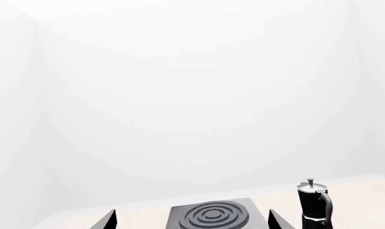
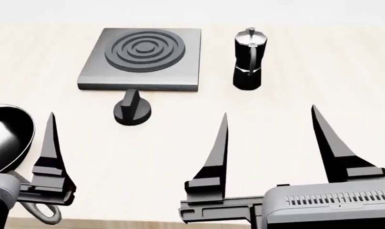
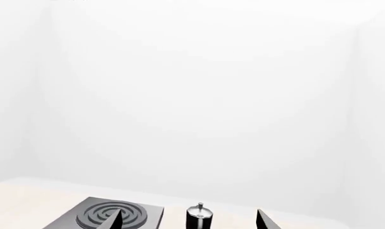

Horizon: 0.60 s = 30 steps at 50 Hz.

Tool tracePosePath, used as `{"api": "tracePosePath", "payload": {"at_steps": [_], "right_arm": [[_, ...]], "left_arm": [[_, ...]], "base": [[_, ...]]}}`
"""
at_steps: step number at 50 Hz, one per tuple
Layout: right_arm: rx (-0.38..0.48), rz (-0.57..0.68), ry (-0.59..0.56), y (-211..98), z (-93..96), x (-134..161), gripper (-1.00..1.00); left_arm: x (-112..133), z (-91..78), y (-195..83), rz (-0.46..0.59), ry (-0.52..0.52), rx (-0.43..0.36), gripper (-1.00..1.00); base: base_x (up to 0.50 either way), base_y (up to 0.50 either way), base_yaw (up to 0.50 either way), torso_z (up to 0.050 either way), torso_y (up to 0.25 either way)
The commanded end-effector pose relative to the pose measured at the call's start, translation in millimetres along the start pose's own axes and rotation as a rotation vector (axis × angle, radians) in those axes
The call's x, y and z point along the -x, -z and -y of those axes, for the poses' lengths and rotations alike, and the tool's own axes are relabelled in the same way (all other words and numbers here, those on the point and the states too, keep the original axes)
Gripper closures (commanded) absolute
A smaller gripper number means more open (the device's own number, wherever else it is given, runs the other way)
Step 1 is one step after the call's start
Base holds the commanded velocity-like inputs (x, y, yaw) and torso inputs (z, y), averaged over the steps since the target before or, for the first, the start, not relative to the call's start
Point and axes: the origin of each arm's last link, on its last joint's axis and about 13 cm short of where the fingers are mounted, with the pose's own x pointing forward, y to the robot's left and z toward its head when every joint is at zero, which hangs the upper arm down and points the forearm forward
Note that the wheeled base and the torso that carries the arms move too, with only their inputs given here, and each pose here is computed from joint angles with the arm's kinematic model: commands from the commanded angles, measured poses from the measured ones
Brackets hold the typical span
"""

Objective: Turn on the stove.

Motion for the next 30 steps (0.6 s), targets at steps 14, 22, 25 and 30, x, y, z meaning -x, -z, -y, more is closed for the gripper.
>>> {"api": "tracePosePath", "payload": {"at_steps": [14,22,25,30], "right_arm": [[0.009,-0.004,-0.004,0.7,-1.0,0.2,-1.00],[0.008,-0.005,-0.005,1.0,-1.4,0.1,-1.00],[0.006,-0.003,-0.004,0.7,-1.4,0.1,-1.00],[0.007,-0.002,-0.005,0.6,-1.7,0.3,-1.00]], "left_arm": [[0.2,0.1,0.4,0.001,0.002,-0.003,-1.00],[0.4,-0.2,0.3,0.001,-0.001,-0.006,-1.00],[0.2,-0.3,0.0,0.002,-0.001,-0.006,-1.00],[0.8,-0.2,-0.9,0.003,0.001,-0.001,-1.00]], "base": [[0.00,0.06,0.00,0.000,0.000],[0.00,0.16,0.00,0.000,0.000],[0.00,0.16,0.00,0.000,0.000],[0.00,0.16,0.00,0.000,0.000]]}}
